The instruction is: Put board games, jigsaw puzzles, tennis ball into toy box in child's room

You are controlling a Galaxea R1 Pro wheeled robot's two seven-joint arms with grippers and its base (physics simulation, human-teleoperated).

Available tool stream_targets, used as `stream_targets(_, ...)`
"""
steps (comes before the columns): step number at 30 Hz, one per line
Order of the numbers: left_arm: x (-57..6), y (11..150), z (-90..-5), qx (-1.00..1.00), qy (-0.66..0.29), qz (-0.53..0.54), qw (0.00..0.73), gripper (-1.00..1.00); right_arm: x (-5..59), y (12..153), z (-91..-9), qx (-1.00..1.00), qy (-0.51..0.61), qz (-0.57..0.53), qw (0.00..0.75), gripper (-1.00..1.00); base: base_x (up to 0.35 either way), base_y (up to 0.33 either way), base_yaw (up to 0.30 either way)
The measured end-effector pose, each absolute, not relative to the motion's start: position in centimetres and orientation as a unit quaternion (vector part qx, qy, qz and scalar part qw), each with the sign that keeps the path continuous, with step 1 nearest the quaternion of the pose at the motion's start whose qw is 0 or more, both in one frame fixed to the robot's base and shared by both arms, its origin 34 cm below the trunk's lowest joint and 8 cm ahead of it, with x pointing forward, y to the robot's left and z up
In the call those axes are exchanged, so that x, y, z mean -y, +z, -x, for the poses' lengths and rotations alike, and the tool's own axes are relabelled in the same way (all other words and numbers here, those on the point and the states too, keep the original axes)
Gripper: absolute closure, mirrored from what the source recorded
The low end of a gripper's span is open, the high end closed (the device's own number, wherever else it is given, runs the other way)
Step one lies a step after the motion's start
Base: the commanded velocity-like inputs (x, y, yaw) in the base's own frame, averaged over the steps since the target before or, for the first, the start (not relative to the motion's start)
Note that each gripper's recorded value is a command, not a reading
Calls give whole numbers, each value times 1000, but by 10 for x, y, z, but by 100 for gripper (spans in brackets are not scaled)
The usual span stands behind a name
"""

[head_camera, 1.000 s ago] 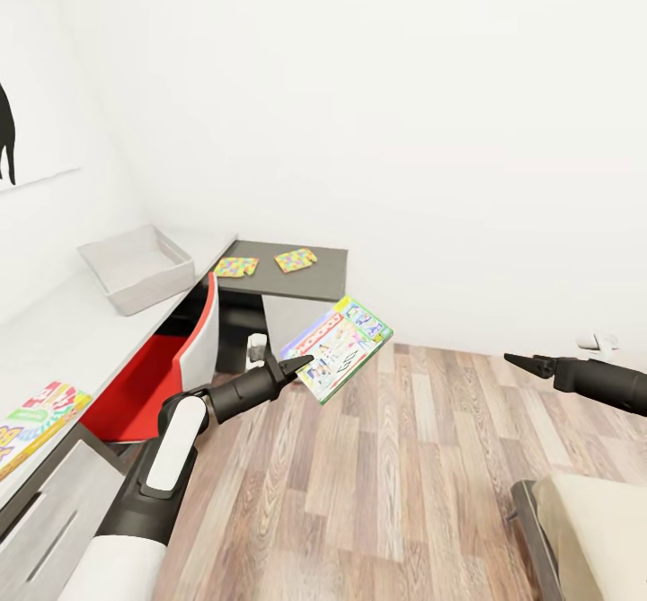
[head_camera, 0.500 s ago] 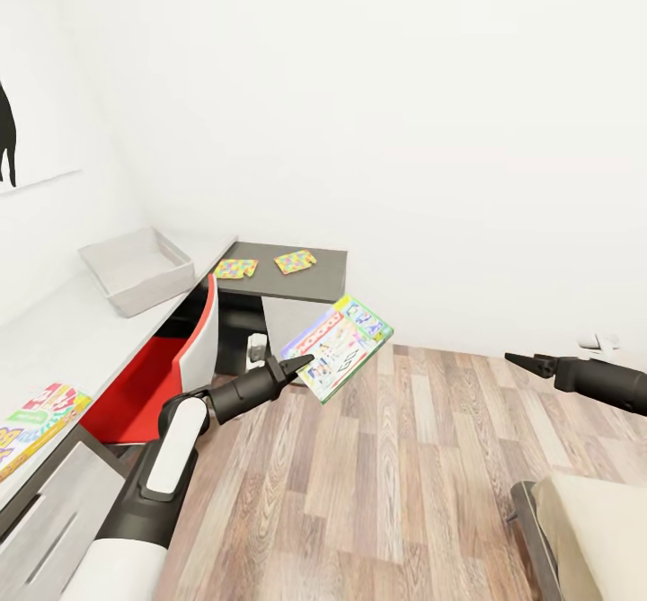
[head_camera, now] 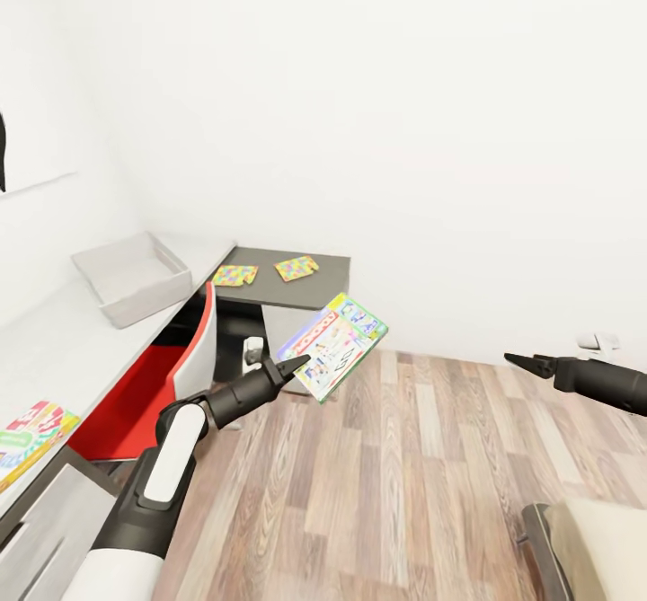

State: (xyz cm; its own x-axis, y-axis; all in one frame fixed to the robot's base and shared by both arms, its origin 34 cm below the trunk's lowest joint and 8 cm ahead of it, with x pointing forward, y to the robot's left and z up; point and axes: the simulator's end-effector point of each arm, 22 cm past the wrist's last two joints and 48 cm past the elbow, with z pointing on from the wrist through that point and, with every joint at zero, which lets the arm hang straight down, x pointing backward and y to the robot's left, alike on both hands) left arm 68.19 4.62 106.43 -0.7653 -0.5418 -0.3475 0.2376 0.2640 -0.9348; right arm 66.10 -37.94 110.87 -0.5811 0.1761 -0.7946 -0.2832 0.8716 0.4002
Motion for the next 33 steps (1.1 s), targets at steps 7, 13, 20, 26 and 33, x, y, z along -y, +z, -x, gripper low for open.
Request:
stream_targets(7,-47,1063,-682,-726,-596,106,327,100,379,1109,-661,-853,252,31,456,-100,319,-54,210)
stream_targets(13,-47,1062,-682,-727,-595,106,327,100,379,1108,-661,-853,252,32,456,-100,316,-131,270)
stream_targets(20,-47,1062,-682,-727,-595,106,327,100,379,1108,-661,-853,252,32,455,-100,304,-172,289)
stream_targets(26,-47,1062,-682,-727,-594,106,327,100,379,1108,-661,-853,252,31,455,-100,298,-190,297)
stream_targets(33,-47,1062,-682,-727,-594,106,327,100,379,1108,-661,-853,252,31,455,-100,296,-195,299)
